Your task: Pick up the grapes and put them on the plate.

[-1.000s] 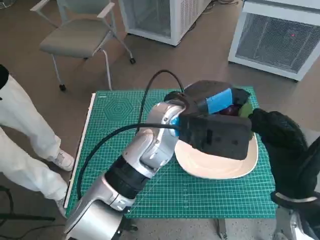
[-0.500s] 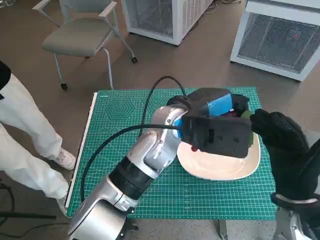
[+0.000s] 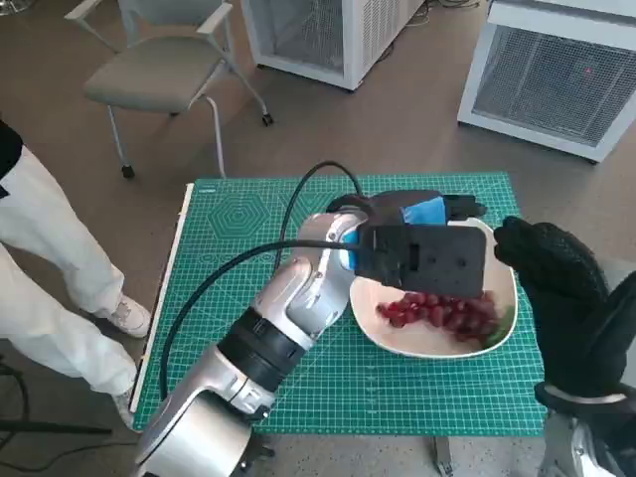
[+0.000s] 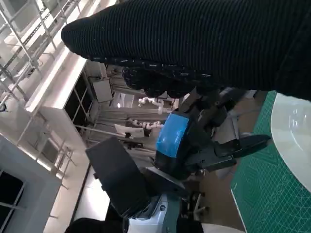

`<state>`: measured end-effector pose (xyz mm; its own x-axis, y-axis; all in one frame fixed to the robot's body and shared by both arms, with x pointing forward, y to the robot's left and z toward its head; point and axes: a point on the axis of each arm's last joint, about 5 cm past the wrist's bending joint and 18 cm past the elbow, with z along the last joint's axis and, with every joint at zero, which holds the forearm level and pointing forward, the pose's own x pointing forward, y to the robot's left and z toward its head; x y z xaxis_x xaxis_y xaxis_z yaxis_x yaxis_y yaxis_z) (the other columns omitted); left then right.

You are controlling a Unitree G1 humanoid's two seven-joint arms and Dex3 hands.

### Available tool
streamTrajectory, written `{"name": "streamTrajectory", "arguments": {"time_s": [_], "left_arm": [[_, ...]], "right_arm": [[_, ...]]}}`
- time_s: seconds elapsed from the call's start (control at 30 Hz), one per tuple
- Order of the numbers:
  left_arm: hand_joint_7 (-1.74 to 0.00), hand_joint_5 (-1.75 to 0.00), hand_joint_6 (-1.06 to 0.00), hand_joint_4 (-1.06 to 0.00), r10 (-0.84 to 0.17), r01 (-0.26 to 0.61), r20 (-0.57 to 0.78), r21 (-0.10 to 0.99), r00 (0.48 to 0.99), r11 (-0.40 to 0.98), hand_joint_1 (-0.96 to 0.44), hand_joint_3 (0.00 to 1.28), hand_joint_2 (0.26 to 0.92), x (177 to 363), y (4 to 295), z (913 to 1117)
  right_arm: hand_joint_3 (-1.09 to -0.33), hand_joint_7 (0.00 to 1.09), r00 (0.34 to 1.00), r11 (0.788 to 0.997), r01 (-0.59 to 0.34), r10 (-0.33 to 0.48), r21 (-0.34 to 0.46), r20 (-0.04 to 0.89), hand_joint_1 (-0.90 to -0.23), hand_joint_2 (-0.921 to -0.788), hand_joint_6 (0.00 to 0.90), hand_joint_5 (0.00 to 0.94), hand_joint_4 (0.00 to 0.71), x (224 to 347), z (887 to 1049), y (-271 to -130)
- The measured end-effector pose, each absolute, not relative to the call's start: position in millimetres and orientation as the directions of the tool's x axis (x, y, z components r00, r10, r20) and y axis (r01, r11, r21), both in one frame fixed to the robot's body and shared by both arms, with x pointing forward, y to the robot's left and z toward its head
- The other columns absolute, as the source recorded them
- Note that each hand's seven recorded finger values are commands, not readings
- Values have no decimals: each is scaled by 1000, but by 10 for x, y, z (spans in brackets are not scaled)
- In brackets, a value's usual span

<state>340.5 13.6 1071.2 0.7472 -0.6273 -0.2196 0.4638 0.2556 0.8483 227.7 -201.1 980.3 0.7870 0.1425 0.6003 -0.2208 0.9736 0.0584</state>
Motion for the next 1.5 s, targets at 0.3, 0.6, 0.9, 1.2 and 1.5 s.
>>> {"name": "streamTrajectory", "arguments": {"time_s": [0.3, 0.6, 0.9, 1.2, 1.5], "left_arm": [[0, -1, -159, -2, -623, 410, -156, 865, 767, 288, -341, 19, 840, 3433, 152, 10635], [-8, -14, -176, -45, -629, 356, -73, 872, 774, 337, -368, 29, 901, 3445, 241, 10592], [-25, -24, -237, -158, -624, 401, 63, 714, 779, 573, -429, 10, 914, 3483, 744, 10438], [-18, -7, -286, -228, -592, 545, 226, 239, 774, 804, -466, 0, 903, 3439, 1316, 10011], [-1, 0, -258, -210, -494, 557, 315, -148, 810, 818, -496, 2, 901, 3203, 1737, 9381]], "right_arm": [[-634, 958, 789, 973, -221, 142, 60, 598, -378, -921, 192, 696, 430, 2280, 9797, -2013], [-630, 958, 787, 973, -223, 144, 59, 600, -383, -921, 193, 698, 431, 2286, 9792, -2015], [-632, 957, 786, 974, -220, 144, 54, 601, -375, -921, 194, 699, 430, 2285, 9797, -2029], [-632, 955, 783, 974, -219, 144, 52, 606, -374, -921, 195, 698, 430, 2285, 9803, -2029], [-631, 953, 782, 974, -221, 145, 52, 607, -379, -921, 196, 696, 430, 2291, 9807, -2027]]}}
